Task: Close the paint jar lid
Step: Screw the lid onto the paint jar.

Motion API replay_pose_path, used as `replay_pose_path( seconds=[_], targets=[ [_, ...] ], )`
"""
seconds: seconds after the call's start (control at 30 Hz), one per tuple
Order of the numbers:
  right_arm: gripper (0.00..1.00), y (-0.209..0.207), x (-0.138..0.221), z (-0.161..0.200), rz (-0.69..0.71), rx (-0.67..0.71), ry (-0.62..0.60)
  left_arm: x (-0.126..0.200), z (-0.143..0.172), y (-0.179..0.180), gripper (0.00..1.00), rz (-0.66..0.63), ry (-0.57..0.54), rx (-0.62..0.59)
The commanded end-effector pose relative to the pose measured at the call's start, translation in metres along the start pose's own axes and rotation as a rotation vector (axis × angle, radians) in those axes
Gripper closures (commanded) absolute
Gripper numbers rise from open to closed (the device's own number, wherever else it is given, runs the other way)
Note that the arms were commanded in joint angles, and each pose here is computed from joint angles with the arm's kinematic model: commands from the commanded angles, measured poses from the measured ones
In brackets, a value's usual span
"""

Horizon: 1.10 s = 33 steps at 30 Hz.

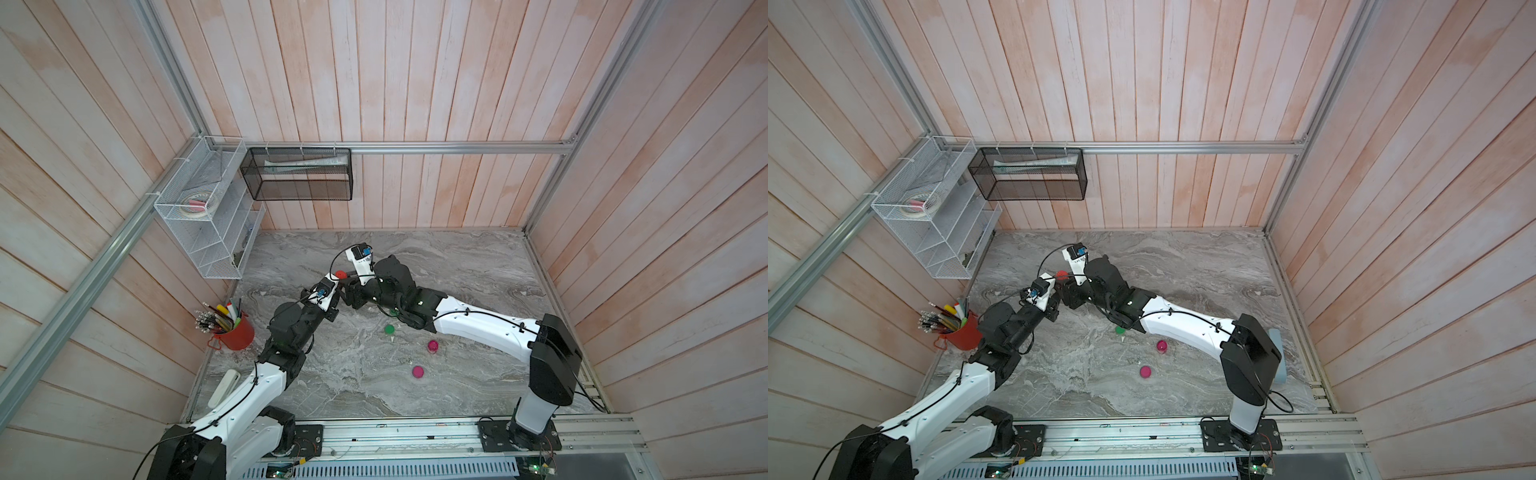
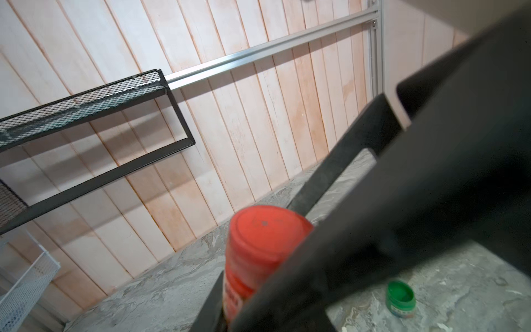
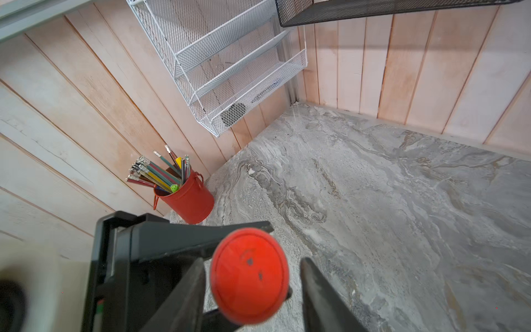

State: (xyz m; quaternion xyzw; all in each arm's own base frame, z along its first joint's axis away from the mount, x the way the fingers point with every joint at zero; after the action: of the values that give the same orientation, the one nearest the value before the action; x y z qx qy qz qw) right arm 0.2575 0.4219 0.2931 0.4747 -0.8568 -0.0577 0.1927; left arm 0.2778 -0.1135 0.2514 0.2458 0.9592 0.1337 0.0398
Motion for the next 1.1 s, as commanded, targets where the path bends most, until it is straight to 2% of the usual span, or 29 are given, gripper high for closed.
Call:
replay_pose_path(
  seconds=[0.0,0.27,0.37,0.47,0.57,0.67,0.77,0.93,1.07],
  targets=[
    [0.39,0.002,0.012,0.02,0.013,0.015,0.061,-0.004,-0.026,0.004,0.73,0.003,-0.104,-0.015],
    [0.36,-0.011,0.051,0.027,0.033,0.032,0.03,-0.009,-0.021,0.001,0.72,0.051,-0.078,-0.002],
    [0.36,-0.017,0.07,0.026,0.022,0.071,-0.007,-0.011,-0.019,-0.002,0.72,0.111,-0.074,0.01],
    [0.39,-0.026,0.091,0.02,0.003,0.116,-0.059,-0.012,-0.019,-0.01,0.72,0.233,-0.083,0.029],
    [0.42,-0.032,0.109,0.015,-0.024,0.201,-0.107,-0.01,-0.02,-0.025,0.72,0.437,-0.095,0.049],
    [0.44,-0.029,0.122,0.011,-0.078,0.328,-0.141,-0.005,-0.021,-0.041,0.72,0.639,-0.108,0.075],
    [0.47,-0.023,0.128,0.009,-0.138,0.445,-0.152,-0.003,-0.021,-0.05,0.72,0.767,-0.102,0.115],
    [0.48,-0.019,0.13,0.004,-0.27,0.499,-0.151,-0.003,-0.017,-0.054,0.72,0.807,-0.084,0.126],
    [0.49,-0.02,0.123,0.005,-0.3,0.504,-0.128,-0.002,-0.016,-0.054,0.72,0.81,-0.084,0.12]
  ],
)
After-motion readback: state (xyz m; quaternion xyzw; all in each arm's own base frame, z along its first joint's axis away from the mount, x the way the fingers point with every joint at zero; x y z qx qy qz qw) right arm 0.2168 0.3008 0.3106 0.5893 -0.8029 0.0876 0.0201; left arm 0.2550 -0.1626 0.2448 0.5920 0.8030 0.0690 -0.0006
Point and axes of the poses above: each gripper's point midway between its finger pads, its own x axis back along the fingers, its own y axis along the line the jaws close on, z = x × y, the point moved 6 cm from there along x, back along the fingers, and after that the axes turned 3 degrees about x, right-handed, at the moved point
